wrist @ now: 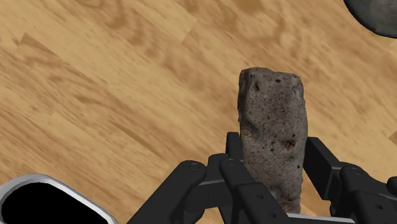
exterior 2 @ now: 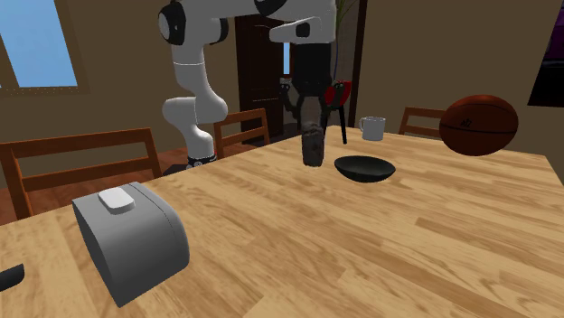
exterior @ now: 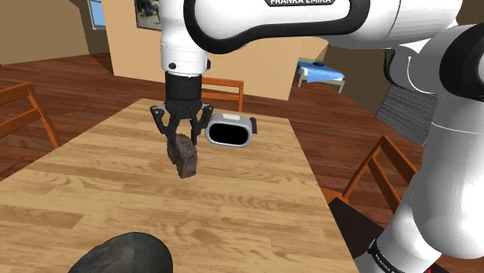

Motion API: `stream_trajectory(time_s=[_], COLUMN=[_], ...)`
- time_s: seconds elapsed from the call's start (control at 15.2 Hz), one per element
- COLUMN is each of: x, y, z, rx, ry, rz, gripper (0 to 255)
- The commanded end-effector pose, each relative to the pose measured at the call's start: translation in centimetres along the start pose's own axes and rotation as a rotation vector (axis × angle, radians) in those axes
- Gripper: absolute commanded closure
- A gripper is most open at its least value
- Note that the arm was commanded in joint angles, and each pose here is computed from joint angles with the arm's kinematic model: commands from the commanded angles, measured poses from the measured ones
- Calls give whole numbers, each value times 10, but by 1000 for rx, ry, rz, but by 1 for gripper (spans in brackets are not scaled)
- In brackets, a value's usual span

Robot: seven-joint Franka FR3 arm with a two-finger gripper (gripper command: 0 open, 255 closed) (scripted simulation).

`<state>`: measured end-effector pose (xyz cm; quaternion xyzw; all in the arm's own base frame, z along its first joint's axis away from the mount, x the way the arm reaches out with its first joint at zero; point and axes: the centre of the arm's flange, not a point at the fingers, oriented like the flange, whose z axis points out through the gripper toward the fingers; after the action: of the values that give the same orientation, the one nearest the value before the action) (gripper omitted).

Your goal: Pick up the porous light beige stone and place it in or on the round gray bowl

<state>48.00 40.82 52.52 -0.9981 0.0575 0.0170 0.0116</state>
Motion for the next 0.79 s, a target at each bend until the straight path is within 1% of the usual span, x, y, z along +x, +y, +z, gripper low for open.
stream_trajectory(time_s=[0.0, 0.73], x=[-18, -117], y=[-18, -124], z=[-2, -6], rx=[0, 0], ry=[1, 1], rz=[2, 2], gripper=[255, 255])
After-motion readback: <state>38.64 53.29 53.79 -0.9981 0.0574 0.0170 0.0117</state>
